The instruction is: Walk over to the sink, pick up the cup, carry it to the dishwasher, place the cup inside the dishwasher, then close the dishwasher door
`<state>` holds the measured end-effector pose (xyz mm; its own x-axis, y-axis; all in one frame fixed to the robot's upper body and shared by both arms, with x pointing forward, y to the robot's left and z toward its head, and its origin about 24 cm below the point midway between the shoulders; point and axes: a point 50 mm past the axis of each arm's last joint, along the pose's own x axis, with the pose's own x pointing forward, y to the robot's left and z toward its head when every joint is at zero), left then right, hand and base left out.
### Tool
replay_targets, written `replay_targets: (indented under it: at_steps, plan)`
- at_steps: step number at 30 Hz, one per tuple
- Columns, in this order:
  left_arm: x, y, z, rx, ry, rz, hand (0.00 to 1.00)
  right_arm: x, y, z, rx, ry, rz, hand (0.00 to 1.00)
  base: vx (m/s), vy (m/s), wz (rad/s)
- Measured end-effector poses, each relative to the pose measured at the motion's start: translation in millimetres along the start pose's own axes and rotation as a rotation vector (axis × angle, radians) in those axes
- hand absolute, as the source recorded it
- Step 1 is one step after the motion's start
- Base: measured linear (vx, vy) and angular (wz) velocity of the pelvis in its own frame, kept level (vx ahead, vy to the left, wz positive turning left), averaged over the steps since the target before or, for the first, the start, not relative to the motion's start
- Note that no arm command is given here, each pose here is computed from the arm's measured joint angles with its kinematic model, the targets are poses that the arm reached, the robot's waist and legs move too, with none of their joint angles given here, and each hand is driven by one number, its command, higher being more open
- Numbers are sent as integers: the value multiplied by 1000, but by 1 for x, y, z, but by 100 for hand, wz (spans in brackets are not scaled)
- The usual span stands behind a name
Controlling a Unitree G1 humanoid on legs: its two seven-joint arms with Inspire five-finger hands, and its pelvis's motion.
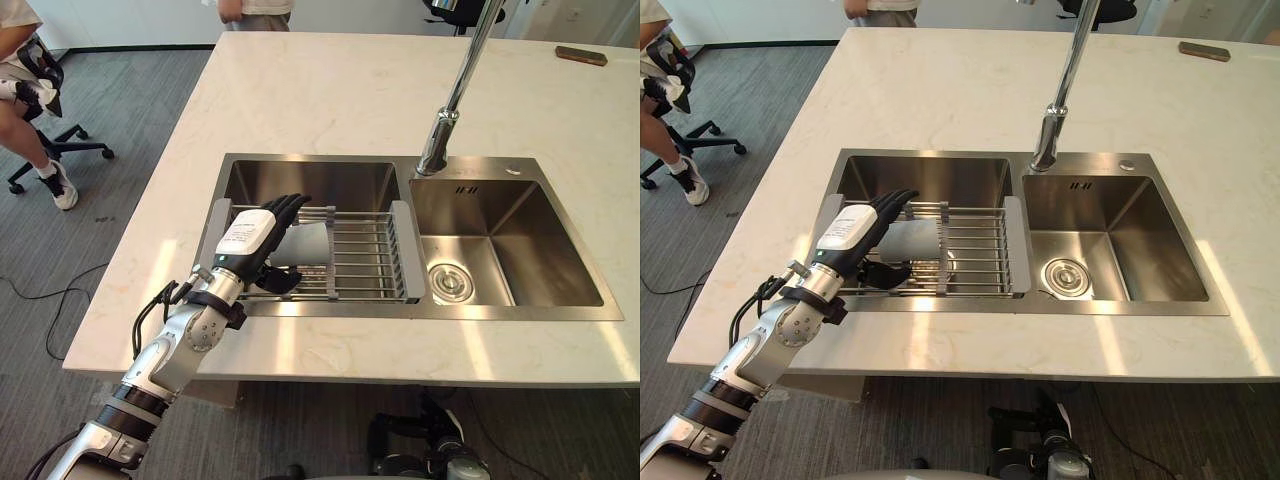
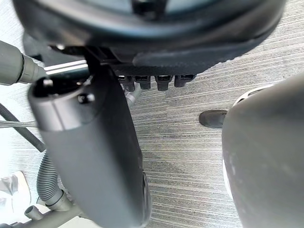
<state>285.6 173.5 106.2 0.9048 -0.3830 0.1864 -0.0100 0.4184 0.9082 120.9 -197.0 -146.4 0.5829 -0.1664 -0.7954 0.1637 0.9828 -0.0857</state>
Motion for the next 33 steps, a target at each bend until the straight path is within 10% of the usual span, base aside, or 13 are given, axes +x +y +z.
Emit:
replay_targets:
  at_steps: [33]
  plan:
    - [15,-9,-13,2,76,-63,100,1,0,3,3,-3,2,100,0,0,0]
